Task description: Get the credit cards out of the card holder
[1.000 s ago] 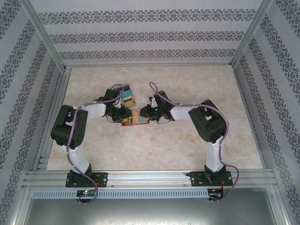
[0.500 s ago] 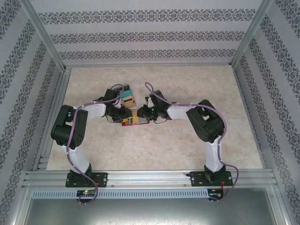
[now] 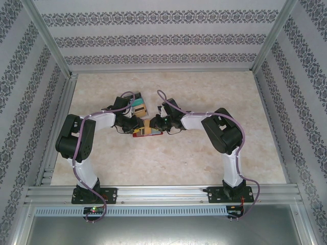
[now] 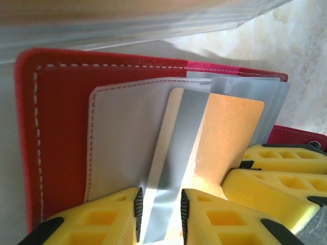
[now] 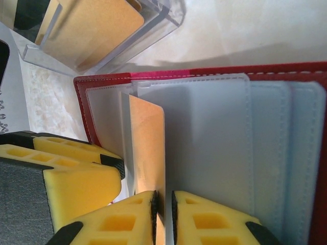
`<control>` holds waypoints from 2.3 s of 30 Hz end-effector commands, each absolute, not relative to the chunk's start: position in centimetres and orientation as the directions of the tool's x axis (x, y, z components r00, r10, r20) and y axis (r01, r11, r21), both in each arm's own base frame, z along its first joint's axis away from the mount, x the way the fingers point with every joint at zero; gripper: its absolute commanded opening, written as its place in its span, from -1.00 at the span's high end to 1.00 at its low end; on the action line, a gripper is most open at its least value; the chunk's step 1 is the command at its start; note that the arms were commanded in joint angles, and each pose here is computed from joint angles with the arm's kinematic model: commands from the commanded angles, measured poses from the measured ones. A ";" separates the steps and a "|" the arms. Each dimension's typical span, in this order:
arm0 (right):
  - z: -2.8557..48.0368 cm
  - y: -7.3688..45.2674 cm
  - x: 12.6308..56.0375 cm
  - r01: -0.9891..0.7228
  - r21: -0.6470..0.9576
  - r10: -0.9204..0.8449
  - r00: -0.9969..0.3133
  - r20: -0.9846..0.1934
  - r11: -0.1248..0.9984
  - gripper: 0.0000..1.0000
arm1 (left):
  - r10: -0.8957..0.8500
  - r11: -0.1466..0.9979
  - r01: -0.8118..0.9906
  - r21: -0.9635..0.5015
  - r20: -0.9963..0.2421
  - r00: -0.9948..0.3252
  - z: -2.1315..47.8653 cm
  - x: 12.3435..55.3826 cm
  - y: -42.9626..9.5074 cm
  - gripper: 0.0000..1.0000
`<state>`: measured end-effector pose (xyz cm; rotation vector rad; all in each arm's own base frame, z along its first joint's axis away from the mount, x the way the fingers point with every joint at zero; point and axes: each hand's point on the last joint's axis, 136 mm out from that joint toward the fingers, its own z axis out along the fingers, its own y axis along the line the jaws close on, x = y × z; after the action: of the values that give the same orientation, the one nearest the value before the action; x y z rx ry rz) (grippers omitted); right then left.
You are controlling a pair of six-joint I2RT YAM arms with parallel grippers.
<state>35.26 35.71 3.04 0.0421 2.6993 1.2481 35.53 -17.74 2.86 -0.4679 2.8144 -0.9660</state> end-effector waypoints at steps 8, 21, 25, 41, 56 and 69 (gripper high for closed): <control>2.8 35.2 35.6 -0.047 0.770 0.101 -0.985 -0.143 0.637 1.00 | -0.302 0.758 -0.245 -0.605 0.008 -0.953 1.5 34.5 -17.7 0.42; 3.7 31.9 36.4 -0.036 0.800 0.126 -0.982 -0.138 0.599 1.00 | -0.288 0.759 -0.235 -0.607 0.011 -0.958 1.4 34.2 -17.7 0.42; 4.4 31.3 36.6 -0.044 0.808 0.130 -0.980 -0.148 0.588 1.00 | -0.286 0.759 -0.234 -0.607 0.012 -0.958 1.4 34.2 -17.7 0.42; 9.8 29.9 36.0 -0.099 0.825 0.161 -0.961 -0.224 0.556 1.00 | -0.374 0.636 -0.164 -0.754 -0.115 -0.920 10.5 38.3 -19.0 -0.03; 15.0 28.9 36.1 -0.158 0.835 0.214 -0.926 -0.310 0.527 1.00 | -0.461 0.446 -0.088 -0.891 -0.144 -0.876 16.5 40.1 -19.2 0.03; 17.5 29.4 36.3 -0.192 0.847 0.229 -0.912 -0.341 0.495 1.00 | -0.471 0.328 -0.031 -0.944 -0.135 -0.872 19.0 40.2 -19.6 0.18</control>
<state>35.98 29.32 15.26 0.0394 2.3963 1.3833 39.82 -19.65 16.69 -0.4917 2.3078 -1.4863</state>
